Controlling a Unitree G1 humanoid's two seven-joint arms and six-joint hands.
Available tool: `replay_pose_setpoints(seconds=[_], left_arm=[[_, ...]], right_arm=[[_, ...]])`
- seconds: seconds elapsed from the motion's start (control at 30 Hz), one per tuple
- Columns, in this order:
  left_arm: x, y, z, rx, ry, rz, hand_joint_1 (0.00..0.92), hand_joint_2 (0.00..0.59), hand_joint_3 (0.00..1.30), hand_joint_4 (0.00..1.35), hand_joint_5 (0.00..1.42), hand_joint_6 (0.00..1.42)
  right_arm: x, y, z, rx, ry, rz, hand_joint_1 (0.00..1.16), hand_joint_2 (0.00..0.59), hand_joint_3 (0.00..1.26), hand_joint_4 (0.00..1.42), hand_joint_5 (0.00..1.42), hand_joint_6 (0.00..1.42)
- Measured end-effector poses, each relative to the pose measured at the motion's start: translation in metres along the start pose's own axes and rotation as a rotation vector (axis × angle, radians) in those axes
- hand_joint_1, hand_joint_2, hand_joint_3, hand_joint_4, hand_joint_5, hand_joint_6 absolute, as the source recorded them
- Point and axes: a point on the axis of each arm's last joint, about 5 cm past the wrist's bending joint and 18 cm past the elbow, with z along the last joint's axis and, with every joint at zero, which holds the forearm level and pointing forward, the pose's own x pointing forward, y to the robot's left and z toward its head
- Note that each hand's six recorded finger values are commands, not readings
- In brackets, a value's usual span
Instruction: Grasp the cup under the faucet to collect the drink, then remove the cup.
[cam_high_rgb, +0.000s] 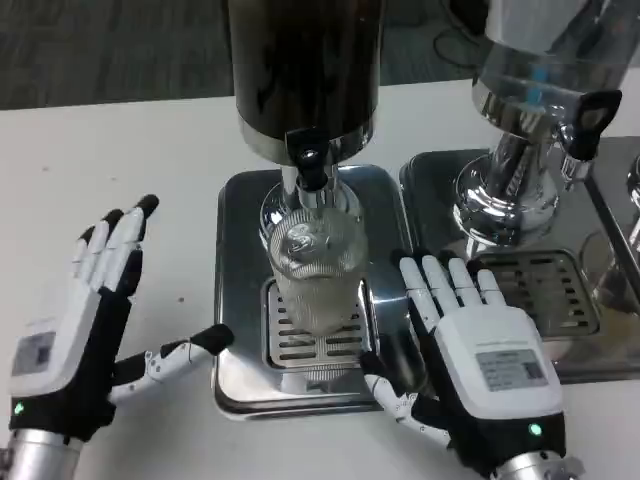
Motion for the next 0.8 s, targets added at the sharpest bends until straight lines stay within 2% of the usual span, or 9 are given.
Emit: replay_pose_setpoints(seconds=[0.07,0.2,0.3,0.37,0.47,0.57,0.63,0.73,0.8], left_arm=[[0.005,0.013,0.002,-0.109,-0.042,0.039,0.0,0.079,0.0,0.0,0.0,0.0],[0.013,0.031,0.0033,-0.371,-0.101,0.053,0.0,0.085,0.0,0.0,0.0,0.0],[0.018,0.04,0.003,-0.482,-0.149,0.027,0.0,0.087,0.0,0.0,0.0,0.0],[0.023,0.043,0.0042,-0.593,-0.176,-0.017,0.0,0.088,0.0,0.0,0.0,0.0],[0.031,0.047,0.0072,-0.692,-0.219,-0.07,0.0,0.092,0.0,0.0,0.02,0.0],[0.04,0.052,0.0088,-0.751,-0.26,-0.125,0.0,0.096,0.0,0.0,0.04,0.01],[0.049,0.054,0.0126,-0.777,-0.311,-0.172,0.0,0.097,0.0,0.0,0.05,0.02],[0.055,0.056,0.0179,-0.783,-0.36,-0.222,0.0,0.108,0.0,0.0,0.06,0.02],[0.057,0.056,0.0198,-0.773,-0.367,-0.258,0.0,0.109,0.0,0.0,0.06,0.02]], right_arm=[[0.0,0.0,0.0,0.009,0.003,0.002,0.18,0.344,0.0,0.0,0.0,0.0],[0.0,0.0002,0.0,0.026,0.011,0.005,0.19,0.348,0.0,0.0,0.0,0.0],[0.0,-0.002,0.0011,0.041,0.01,-0.001,0.19,0.35,0.0,0.0,0.0,0.0],[0.0,-0.0038,0.0021,0.051,0.009,-0.005,0.19,0.351,0.0,0.0,0.0,0.0],[-0.002,-0.003,0.0024,0.065,0.011,0.002,0.21,0.363,0.0,0.0,0.0,0.0],[-0.003,-0.0022,0.0033,0.071,0.011,0.008,0.24,0.356,0.0,0.0,0.0,0.0],[-0.005,-0.0013,0.0043,0.076,0.013,0.014,0.24,0.356,0.0,0.0,0.0,0.0],[-0.006,-0.0006,0.005,0.084,0.017,0.021,0.25,0.356,0.0,0.0,0.0,0.0],[-0.006,-0.0004,0.005,0.088,0.022,0.027,0.25,0.357,0.0,0.0,0.0,0.0]])
